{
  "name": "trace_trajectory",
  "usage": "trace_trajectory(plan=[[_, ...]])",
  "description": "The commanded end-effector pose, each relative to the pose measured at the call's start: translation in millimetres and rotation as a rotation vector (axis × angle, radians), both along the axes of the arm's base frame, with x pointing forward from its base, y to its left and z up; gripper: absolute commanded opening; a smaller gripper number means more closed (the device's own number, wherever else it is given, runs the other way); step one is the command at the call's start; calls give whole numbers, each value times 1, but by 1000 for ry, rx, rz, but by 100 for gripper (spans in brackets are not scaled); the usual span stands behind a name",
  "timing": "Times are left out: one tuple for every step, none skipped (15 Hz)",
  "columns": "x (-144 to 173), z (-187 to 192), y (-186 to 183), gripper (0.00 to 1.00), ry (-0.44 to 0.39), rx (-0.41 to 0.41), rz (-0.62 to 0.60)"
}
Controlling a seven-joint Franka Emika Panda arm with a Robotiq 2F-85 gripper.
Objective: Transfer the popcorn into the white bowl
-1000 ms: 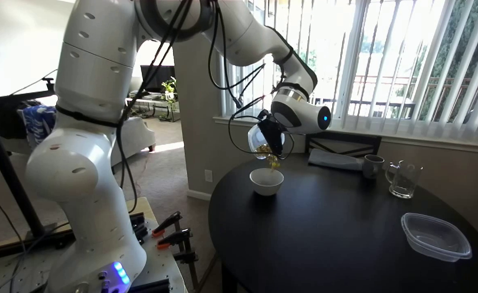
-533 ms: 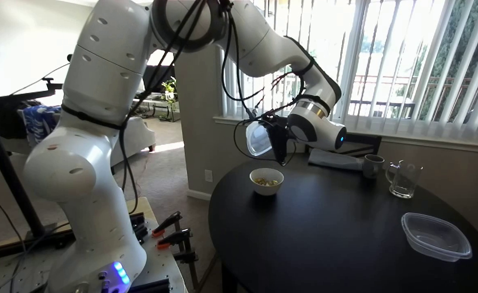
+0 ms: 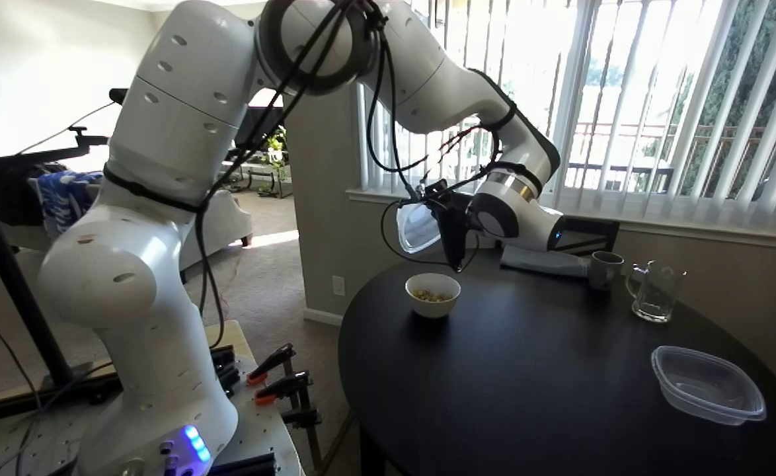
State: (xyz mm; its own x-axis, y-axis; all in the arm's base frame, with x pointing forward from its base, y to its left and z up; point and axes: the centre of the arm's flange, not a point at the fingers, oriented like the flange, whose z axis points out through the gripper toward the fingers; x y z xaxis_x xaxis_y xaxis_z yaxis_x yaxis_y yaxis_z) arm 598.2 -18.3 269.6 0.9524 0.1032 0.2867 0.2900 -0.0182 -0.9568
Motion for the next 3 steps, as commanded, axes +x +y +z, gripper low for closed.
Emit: trace_trajectory(plan=[[-4,10,-5,4,3,10,-39],[-8,9,-8,4,-3,11,-54],[-8,9,-11,4,-4,7,-70]])
